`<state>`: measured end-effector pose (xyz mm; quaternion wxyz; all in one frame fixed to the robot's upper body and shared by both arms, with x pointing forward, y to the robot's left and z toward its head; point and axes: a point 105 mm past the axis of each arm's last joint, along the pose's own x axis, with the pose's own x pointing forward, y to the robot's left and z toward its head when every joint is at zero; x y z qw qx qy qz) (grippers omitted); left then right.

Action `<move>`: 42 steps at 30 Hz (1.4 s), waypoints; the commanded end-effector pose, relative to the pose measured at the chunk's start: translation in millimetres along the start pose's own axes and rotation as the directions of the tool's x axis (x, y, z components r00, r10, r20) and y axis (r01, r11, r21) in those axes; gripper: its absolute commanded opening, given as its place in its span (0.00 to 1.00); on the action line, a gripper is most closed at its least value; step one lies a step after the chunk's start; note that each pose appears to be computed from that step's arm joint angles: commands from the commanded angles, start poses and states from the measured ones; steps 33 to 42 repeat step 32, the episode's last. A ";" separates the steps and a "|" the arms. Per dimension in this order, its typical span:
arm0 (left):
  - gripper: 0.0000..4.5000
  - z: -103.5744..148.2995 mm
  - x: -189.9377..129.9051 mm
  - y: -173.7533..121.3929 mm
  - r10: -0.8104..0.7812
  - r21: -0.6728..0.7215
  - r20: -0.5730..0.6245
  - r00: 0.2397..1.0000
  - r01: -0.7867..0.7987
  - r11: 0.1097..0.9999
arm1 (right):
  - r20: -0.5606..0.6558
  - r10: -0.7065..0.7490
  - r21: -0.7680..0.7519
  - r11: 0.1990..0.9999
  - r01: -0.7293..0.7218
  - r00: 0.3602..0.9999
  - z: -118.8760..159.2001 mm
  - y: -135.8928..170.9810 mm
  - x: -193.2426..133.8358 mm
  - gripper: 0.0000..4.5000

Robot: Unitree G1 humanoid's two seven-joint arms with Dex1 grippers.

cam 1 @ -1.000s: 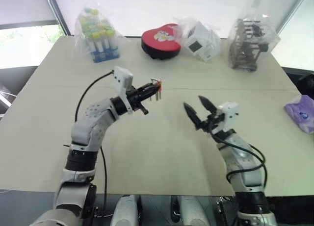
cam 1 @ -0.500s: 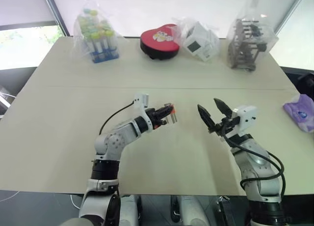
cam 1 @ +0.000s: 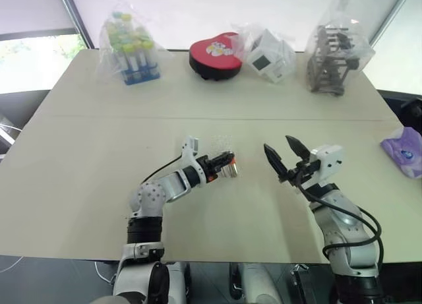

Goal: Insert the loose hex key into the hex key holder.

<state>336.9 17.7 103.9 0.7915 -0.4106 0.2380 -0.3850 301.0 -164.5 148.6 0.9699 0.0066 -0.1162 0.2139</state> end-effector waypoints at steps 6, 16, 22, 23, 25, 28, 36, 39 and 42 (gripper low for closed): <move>1.00 11.7 -9.4 6.9 0.078 0.196 0.015 0.997 -0.080 0.977 | 0.041 0.045 -0.046 0.998 -0.043 0.998 12.9 5.6 4.1 0.79; 1.00 58.5 -36.7 -3.5 0.109 0.722 0.154 0.982 -0.187 0.666 | -0.174 0.299 -0.239 0.911 -0.335 0.938 24.5 -12.4 1.1 0.79; 1.00 68.0 -54.6 -26.5 0.024 0.810 0.107 0.994 -0.101 0.578 | -0.264 0.387 -0.275 0.848 -0.453 0.884 42.0 -25.7 3.3 0.79; 1.00 69.8 -58.3 -27.2 0.028 0.827 0.099 0.995 -0.098 0.554 | -0.288 0.403 -0.273 0.835 -0.477 0.869 43.6 -26.3 2.5 0.79; 1.00 70.9 -67.6 -28.5 0.037 0.870 0.061 0.997 -0.071 0.489 | -0.359 0.441 -0.274 0.793 -0.544 0.823 44.7 -26.3 -2.6 0.79; 1.00 71.9 -78.1 -34.5 0.028 0.901 0.015 0.999 -0.026 0.434 | -0.475 0.449 -0.273 0.742 -0.612 0.756 41.5 -30.2 -10.7 0.79; 1.00 73.5 -89.2 -36.4 0.034 0.921 -0.017 0.999 0.002 0.390 | -0.556 0.436 -0.300 0.688 -0.660 0.708 39.5 -36.4 -15.4 0.79; 1.00 73.5 -89.2 -36.4 0.034 0.921 -0.017 0.999 0.002 0.390 | -0.556 0.436 -0.300 0.688 -0.660 0.708 39.5 -36.4 -15.4 0.79; 1.00 73.5 -89.2 -36.4 0.034 0.921 -0.017 0.999 0.002 0.390 | -0.556 0.436 -0.300 0.688 -0.660 0.708 39.5 -36.4 -15.4 0.79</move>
